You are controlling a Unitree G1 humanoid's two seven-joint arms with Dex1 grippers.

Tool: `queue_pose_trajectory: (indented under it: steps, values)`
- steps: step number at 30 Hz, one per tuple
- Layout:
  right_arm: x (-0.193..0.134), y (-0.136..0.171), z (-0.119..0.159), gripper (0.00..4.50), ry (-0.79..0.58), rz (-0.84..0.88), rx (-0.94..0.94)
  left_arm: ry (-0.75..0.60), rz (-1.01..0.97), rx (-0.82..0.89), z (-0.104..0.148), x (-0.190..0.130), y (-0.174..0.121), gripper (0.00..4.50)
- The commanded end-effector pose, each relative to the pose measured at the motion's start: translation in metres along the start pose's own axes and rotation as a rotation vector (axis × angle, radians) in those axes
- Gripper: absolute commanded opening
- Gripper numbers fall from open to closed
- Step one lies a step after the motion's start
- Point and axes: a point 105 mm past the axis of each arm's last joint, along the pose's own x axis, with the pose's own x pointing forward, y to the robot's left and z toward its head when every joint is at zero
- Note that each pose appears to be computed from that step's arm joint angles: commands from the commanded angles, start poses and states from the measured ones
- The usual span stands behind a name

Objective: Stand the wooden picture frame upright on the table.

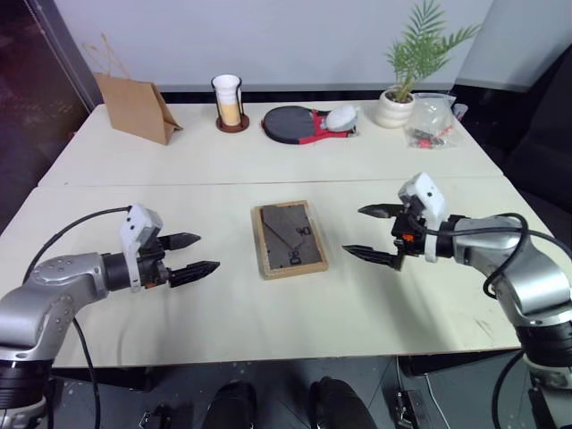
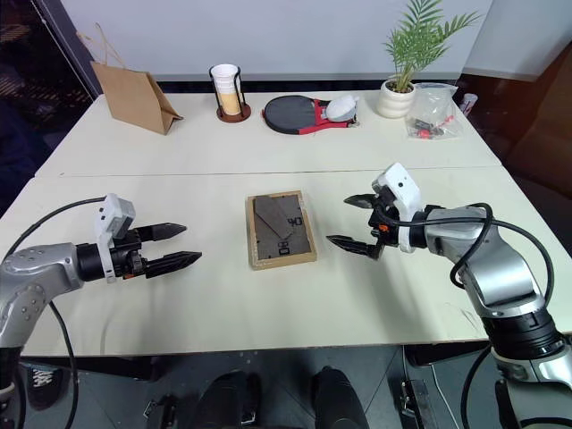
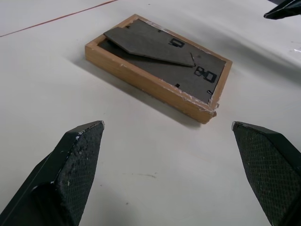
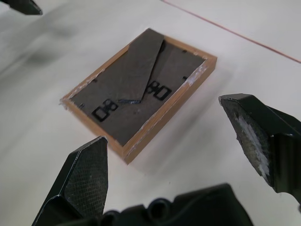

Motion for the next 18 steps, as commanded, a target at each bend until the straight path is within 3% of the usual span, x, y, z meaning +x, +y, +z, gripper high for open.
queue_pose_trajectory:
  steps: [1,2,5,12,18]
  values:
    - [0.000,-0.003,0.008,4.43,-0.020,-0.018,-0.025,-0.019,0.007,0.047,0.008,-0.001,-0.001,4.50]
    - [0.001,-0.003,0.007,4.43,-0.020,-0.020,-0.023,-0.023,0.007,0.047,0.008,0.000,-0.001,4.50]
    - [0.005,-0.011,0.004,3.66,-0.014,-0.061,-0.010,-0.025,0.051,0.069,0.008,0.004,0.006,3.70]
    - [0.034,-0.021,-0.020,0.10,0.054,-0.152,-0.002,-0.021,0.176,0.142,0.000,0.040,0.018,0.18]
    - [0.065,-0.024,-0.039,0.04,0.123,-0.203,0.016,-0.007,0.214,0.153,-0.012,0.081,0.015,0.08]
